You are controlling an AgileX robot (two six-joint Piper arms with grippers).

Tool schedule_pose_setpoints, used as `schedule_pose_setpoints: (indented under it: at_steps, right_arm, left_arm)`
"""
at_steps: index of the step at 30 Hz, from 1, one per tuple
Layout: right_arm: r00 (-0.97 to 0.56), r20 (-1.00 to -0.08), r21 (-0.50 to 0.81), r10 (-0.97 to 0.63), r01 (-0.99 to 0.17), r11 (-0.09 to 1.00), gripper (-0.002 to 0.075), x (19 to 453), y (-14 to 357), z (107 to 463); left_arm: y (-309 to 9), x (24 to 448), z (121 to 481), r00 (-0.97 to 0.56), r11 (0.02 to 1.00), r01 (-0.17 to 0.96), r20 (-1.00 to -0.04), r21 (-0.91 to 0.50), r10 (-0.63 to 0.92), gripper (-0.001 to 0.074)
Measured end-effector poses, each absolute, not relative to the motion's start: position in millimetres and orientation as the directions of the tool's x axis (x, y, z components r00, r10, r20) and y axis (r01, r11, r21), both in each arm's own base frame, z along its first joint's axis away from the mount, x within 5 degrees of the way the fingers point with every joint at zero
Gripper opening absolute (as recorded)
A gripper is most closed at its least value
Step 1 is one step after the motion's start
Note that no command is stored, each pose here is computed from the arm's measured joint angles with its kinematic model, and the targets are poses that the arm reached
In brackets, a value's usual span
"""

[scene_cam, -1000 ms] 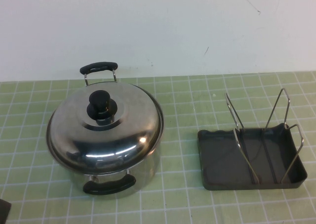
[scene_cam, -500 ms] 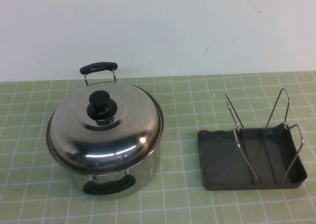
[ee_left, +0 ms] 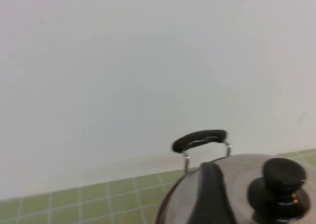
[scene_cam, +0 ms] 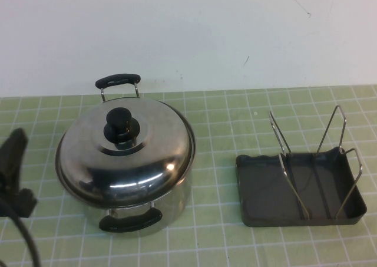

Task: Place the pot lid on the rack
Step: Open the pot

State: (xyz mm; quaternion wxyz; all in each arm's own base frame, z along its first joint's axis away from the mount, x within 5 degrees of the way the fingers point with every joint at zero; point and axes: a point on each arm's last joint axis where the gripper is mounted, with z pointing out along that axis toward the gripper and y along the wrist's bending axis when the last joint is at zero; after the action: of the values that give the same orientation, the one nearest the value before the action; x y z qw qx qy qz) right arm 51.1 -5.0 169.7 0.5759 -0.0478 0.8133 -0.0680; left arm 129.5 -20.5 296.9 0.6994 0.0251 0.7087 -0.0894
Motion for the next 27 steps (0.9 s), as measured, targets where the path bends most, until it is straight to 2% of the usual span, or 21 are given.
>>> schedule_pose_setpoints:
  at_steps: [1,3,7,13,22,27]
  right_arm:
    - [-0.332,-0.930,-0.166,-0.156,0.001,0.986,-0.0001,51.1,-5.0,169.7]
    - [-0.332,-0.930,-0.166,-0.156,0.001,0.986,-0.0001,51.1,-5.0,169.7]
    - [-0.332,-0.930,-0.166,-0.156,0.001,0.986,-0.0001,51.1,-5.0,169.7]
    - [-0.332,-0.930,-0.166,-0.156,0.001,0.986,-0.0001,51.1,-5.0,169.7]
    - [-0.332,-0.930,-0.166,-0.156,0.001,0.986,-0.0001,51.1,-5.0,169.7]
    - [-0.332,-0.930,-0.166,-0.156,0.001,0.986,-0.0001,51.1,-5.0,169.7]
  left_arm:
    - [-28.6,138.3,294.8,-0.018,0.975,0.215,-0.998,-0.055,-0.052,0.0395]
    - [-40.9,150.5,294.1,-0.007,0.958,0.286,-1.000,-0.022,-0.021,0.0468]
    - [-58.8,181.3,287.0,-0.017,0.935,0.355,-1.000,-0.011,-0.005,0.0521]
    - [-77.7,232.2,269.9,-0.012,0.915,0.401,-0.999,-0.032,-0.029,0.0529]
    - [-95.5,275.1,234.8,-0.060,0.888,0.451,-0.996,-0.091,-0.071,0.0529]
    - [-98.0,283.2,226.4,-0.085,0.886,0.450,-0.993,-0.111,-0.081,0.0465]
